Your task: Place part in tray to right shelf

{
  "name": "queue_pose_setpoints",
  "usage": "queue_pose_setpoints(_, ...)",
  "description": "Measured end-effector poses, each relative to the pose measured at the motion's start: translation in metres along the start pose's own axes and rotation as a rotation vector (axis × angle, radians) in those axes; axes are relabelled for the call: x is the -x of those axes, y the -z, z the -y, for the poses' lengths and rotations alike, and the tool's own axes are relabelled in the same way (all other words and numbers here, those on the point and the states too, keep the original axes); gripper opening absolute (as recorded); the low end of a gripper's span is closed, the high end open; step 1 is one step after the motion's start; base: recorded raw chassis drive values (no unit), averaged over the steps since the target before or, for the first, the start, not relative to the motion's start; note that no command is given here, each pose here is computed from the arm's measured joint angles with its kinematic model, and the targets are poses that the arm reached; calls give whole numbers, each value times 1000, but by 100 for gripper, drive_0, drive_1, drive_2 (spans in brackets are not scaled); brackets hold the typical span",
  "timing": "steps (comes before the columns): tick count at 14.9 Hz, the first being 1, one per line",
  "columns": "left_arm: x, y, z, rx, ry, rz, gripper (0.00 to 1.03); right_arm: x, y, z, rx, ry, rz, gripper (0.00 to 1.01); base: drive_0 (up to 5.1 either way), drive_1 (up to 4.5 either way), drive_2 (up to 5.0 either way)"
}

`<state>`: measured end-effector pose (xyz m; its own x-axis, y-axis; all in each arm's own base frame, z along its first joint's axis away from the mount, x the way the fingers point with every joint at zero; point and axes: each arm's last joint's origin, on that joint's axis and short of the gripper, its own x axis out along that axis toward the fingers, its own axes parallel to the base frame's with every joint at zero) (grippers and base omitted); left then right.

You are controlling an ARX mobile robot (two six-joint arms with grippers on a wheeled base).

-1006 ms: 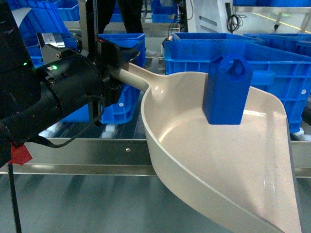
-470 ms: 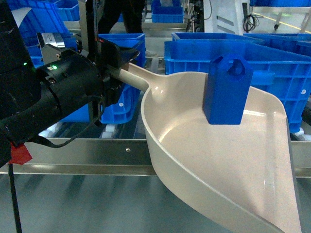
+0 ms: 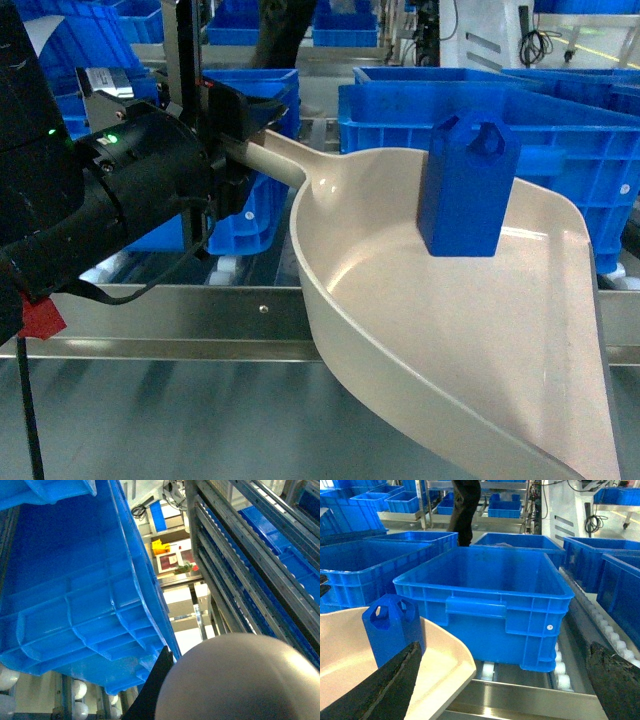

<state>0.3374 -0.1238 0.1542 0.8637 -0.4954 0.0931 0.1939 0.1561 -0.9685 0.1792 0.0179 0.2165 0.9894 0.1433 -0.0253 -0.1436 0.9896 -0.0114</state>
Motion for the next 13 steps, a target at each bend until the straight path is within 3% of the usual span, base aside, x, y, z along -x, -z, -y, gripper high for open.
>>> queue_pose_setpoints(13,0,0,0,0,0,0,12,0,0,0,0,0,0,98,0,0,0)
